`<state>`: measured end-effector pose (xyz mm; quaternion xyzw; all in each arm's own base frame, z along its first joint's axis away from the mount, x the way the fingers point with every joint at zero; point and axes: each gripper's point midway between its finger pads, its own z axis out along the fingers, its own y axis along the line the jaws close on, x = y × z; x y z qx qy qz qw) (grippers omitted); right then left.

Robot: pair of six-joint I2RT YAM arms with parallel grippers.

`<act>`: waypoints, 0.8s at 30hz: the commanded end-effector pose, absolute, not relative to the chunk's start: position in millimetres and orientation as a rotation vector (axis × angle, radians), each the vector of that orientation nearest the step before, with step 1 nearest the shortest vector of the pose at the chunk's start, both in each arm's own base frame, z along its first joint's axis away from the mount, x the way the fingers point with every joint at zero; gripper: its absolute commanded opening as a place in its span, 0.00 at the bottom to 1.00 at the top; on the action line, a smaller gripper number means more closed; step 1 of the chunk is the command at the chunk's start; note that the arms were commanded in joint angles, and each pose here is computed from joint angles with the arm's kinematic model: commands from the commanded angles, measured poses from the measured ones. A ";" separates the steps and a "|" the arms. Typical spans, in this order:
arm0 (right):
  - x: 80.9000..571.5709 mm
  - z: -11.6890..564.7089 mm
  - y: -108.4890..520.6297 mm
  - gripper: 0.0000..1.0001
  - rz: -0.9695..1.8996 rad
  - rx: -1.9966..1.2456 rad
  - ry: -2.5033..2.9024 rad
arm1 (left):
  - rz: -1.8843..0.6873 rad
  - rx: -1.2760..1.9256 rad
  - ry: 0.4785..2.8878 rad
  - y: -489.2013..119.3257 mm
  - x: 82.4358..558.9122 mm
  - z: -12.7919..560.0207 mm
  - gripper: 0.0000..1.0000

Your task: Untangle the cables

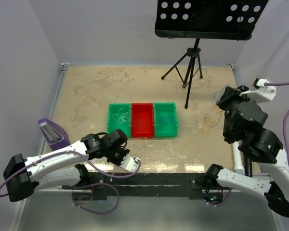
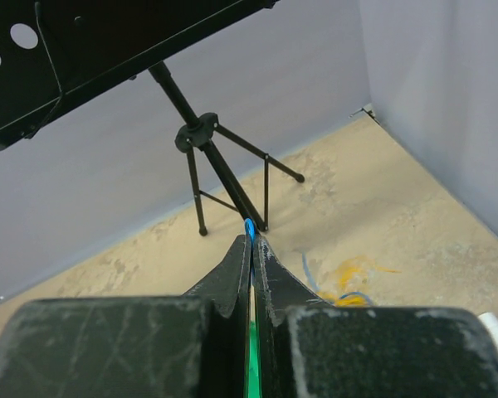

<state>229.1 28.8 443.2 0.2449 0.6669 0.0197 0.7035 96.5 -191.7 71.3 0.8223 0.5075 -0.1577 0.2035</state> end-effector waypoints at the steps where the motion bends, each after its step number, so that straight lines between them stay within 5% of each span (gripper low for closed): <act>1: 221.4 465.0 16.2 0.00 0.076 0.593 1.427 | -0.370 2.302 1.364 -188.0 104.2 83.9 0.00; 7: 229.9 450.4 40.3 0.00 0.154 0.540 1.479 | -0.324 2.197 1.297 -212.2 125.4 157.5 0.00; 12: 234.7 435.6 54.0 0.00 0.196 0.522 1.507 | -0.063 1.770 1.256 -229.4 190.4 285.8 0.00; 24: 241.1 426.6 68.8 0.00 0.234 0.504 1.526 | 0.215 1.093 1.062 -173.9 222.1 469.1 0.00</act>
